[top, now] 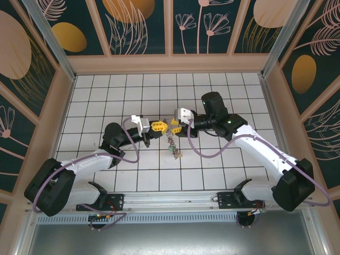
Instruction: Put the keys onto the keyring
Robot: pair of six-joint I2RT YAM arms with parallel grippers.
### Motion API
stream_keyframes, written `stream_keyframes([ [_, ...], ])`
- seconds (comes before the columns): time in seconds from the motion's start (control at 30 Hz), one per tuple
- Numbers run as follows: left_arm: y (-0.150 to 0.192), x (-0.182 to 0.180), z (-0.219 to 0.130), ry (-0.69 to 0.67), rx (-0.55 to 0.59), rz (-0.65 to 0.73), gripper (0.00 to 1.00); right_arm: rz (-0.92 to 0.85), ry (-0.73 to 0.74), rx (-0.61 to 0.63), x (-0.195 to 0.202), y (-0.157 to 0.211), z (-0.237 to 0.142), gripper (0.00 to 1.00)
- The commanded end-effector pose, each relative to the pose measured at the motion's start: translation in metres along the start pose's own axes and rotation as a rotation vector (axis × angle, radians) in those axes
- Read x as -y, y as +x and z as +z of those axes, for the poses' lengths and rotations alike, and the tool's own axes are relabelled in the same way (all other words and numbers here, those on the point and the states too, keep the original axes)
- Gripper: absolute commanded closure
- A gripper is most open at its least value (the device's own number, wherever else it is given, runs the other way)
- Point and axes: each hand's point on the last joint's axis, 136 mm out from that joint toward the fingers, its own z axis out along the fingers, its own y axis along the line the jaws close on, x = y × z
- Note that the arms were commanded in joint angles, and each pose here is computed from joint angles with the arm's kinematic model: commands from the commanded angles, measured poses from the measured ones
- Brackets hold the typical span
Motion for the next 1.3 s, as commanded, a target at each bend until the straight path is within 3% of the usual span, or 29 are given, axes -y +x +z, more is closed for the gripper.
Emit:
stream_keyframes([
  [0.0, -0.018, 0.004, 0.004, 0.030, 0.049, 0.041, 1.00, -0.043, -0.038, 0.041, -0.003, -0.017, 0.003, 0.72],
  [0.33, -0.012, 0.005, 0.003, 0.033, 0.026, 0.041, 1.00, -0.052, -0.034, 0.027, -0.001, -0.017, 0.005, 0.92],
  [0.47, -0.001, 0.001, 0.004, 0.011, -0.038, 0.054, 1.00, -0.054, -0.029, 0.006, -0.001, -0.016, 0.002, 0.99],
  [0.5, 0.002, -0.001, 0.004, 0.001, -0.066, 0.062, 0.96, -0.053, -0.025, -0.007, 0.000, -0.015, 0.001, 1.00],
  [0.6, 0.018, -0.004, 0.002, -0.001, -0.188, 0.098, 0.76, -0.048, -0.002, -0.060, 0.003, -0.007, 0.000, 1.00],
  [0.73, 0.030, -0.004, -0.003, 0.011, -0.323, 0.145, 0.71, -0.029, 0.009, -0.168, 0.005, 0.009, 0.000, 1.00],
  [0.93, 0.052, -0.006, -0.005, 0.052, -0.458, 0.167, 0.68, -0.058, 0.026, -0.313, 0.003, 0.029, 0.008, 1.00],
  [1.1, 0.064, -0.005, 0.000, 0.105, -0.483, 0.119, 0.72, -0.093, 0.029, -0.407, 0.002, 0.040, 0.015, 1.00],
  [1.27, 0.071, -0.004, 0.001, 0.112, -0.494, 0.112, 0.76, -0.102, 0.032, -0.411, 0.000, 0.040, 0.016, 1.00],
])
